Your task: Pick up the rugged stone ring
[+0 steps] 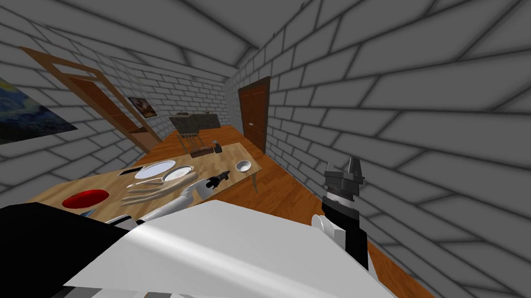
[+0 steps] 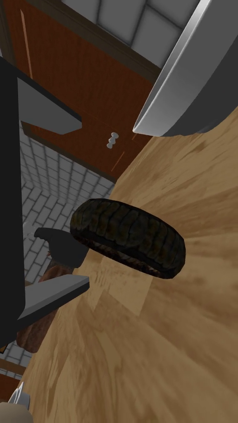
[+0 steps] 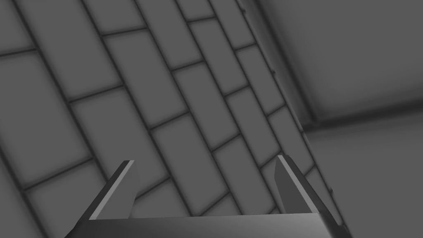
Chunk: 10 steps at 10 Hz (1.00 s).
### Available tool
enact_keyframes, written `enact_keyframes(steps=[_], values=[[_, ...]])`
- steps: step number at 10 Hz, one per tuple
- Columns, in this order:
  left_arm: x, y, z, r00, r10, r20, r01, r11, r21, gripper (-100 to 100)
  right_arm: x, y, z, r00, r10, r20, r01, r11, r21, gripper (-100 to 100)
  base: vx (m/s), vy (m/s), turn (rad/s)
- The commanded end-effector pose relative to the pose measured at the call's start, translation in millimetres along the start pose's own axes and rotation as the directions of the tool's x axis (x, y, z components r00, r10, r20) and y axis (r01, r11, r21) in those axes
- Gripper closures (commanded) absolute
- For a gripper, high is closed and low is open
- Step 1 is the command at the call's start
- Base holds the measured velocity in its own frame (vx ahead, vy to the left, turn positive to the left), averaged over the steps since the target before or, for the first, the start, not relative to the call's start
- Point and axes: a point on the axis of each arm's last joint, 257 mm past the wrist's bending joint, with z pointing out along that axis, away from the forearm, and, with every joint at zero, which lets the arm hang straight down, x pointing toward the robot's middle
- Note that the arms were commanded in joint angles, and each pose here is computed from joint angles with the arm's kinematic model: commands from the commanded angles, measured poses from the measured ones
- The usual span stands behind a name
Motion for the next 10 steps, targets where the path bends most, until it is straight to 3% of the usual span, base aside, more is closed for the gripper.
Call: enact_keyframes(steps=[1,2,3,4,5,8,9,10], values=[[-2.5,6,-2.0,1.0,0.02,-0.003,-0.02,0.999,-0.026,-100,0,0,0.0,1.0,0.0,0.0,0.0,1.0,0.0,0,0.026,0.001,-0.045],[-4.3,17,-1.0,0.999,0.044,-0.005,-0.044,0.997,-0.056,-100,0,0,0.0,1.0,0.0,0.0,0.0,1.0,0.0,0,0.025,-0.001,-0.07],[-2.2,10,-1.3,1.0,0.031,-0.004,-0.031,0.999,-0.037,-100,0,0,0.0,1.0,0.0,0.0,0.0,1.0,0.0,0,0.012,0.001,-0.017],[-2.3,12,-1.3,0.999,0.033,-0.004,-0.033,0.999,-0.042,0,0,0,0.0,1.0,0.0,0.0,0.0,1.0,0.0,0,0.0,0.0,0.0],[-0.9,15,2.4,1.0,0.031,0.0,-0.031,0.999,-0.044,-100,0,0,0.0,1.0,0.0,0.0,0.0,1.0,0.0,0,0.021,0.01,-0.034],[0.6,18,5.5,1.0,0.028,0.002,-0.028,0.999,-0.047,-100,0,0,0.0,1.0,0.0,0.0,0.0,1.0,0.0,0,0.036,0.02,-0.025],[0.7,18,5.8,1.0,0.028,0.002,-0.028,0.999,-0.046,100,0,0,0.0,1.0,0.0,0.0,0.0,1.0,0.0,0,0.0,0.0,0.0],[0.7,18,5.8,1.0,0.028,0.002,-0.028,0.999,-0.046,100,0,0,0.0,1.0,0.0,0.0,0.0,1.0,0.0,0,0.0,0.0,0.0]])
